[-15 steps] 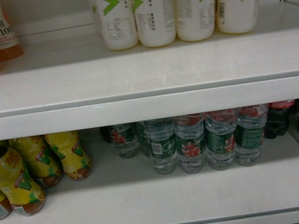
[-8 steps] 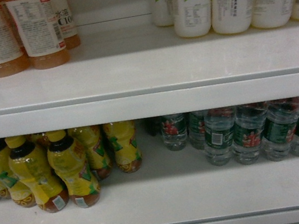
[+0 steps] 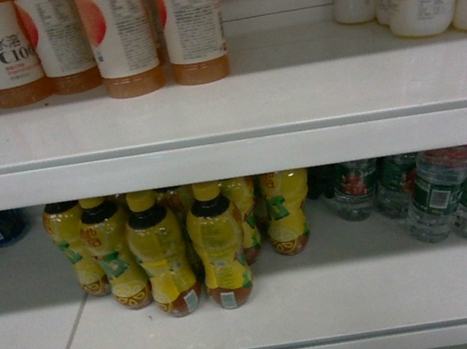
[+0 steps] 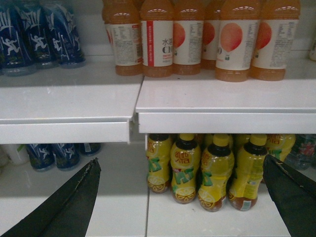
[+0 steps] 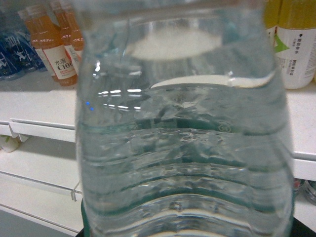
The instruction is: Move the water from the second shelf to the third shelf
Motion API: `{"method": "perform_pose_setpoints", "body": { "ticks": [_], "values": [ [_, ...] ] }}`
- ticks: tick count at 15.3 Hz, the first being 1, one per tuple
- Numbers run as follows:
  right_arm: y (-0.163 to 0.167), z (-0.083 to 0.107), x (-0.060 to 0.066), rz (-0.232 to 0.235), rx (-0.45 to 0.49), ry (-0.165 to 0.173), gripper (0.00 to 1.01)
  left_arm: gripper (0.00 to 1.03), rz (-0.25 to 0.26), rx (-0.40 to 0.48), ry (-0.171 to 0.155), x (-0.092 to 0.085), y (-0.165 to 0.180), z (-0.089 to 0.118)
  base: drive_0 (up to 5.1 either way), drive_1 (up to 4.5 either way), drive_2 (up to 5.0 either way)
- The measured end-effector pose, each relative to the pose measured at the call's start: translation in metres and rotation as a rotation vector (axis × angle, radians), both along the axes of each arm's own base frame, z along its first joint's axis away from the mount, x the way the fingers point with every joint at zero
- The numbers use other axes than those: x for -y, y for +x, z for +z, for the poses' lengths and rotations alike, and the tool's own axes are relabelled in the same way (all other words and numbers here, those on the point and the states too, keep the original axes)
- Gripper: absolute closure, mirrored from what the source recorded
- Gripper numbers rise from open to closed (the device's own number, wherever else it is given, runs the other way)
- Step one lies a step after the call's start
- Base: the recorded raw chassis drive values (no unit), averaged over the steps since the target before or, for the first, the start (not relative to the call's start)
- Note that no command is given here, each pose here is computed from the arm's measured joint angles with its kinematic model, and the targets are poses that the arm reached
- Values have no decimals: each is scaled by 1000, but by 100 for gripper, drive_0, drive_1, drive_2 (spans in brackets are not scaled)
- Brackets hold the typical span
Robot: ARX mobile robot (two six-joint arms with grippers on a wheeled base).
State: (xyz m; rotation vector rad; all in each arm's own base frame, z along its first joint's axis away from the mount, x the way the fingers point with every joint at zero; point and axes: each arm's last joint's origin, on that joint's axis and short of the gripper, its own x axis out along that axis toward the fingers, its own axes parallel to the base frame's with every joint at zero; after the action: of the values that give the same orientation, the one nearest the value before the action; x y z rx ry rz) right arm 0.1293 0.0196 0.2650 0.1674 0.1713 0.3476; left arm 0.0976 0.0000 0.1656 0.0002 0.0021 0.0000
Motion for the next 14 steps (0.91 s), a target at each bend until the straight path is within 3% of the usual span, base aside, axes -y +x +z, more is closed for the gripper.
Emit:
{"method": "perform_pose_setpoints", "body": {
  "ticks": [14],
  "values": [
    [0, 0, 0, 4, -2, 0, 59, 5, 0, 1, 0, 0, 0, 0, -436, 211, 211]
  ]
}}
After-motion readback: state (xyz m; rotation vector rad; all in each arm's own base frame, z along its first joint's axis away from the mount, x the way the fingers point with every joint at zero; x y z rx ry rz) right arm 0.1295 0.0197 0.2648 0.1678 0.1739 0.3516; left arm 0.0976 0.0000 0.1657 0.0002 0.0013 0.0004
